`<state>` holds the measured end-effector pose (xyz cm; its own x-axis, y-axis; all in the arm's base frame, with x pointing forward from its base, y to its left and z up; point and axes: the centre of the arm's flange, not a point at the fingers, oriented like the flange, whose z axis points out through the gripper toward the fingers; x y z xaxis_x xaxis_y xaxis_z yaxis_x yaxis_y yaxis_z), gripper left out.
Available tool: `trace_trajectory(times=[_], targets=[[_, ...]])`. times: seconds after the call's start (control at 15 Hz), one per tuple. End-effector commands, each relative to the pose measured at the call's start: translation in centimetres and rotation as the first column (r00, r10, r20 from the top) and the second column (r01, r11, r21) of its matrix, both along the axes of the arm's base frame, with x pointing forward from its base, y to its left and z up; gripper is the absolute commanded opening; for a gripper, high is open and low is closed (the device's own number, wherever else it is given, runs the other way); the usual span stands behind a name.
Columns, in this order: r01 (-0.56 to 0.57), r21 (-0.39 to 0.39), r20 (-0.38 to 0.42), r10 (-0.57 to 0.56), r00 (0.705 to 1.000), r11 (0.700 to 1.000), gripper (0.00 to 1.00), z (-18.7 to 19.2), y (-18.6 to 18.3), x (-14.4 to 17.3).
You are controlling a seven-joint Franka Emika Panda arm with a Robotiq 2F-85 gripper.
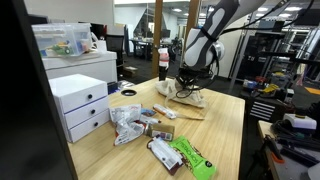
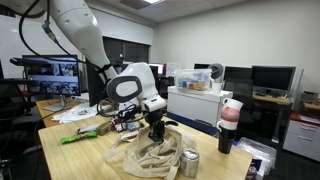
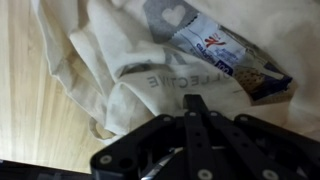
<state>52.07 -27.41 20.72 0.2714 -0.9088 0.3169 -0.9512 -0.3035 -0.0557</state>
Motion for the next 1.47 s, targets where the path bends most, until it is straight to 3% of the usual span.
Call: trace_trajectory(times=[0.0,0.6,1.13,1.4], targets=[[0.000,0.027,0.039,-0.001,0.999,1.000,0.00,1.5,1.8,-0.3],[-0.080,0.058,0.085,0.075,0.994,0.995,0.00,4.8,5.0,1.5],[-0.090,0.144,-0.081,0.102,0.991,0.985,0.00,1.2,7.4,1.8],[-0.072,0.149,-0.082,0.085,0.993,0.986,0.00,1.8,6.7,1.1]])
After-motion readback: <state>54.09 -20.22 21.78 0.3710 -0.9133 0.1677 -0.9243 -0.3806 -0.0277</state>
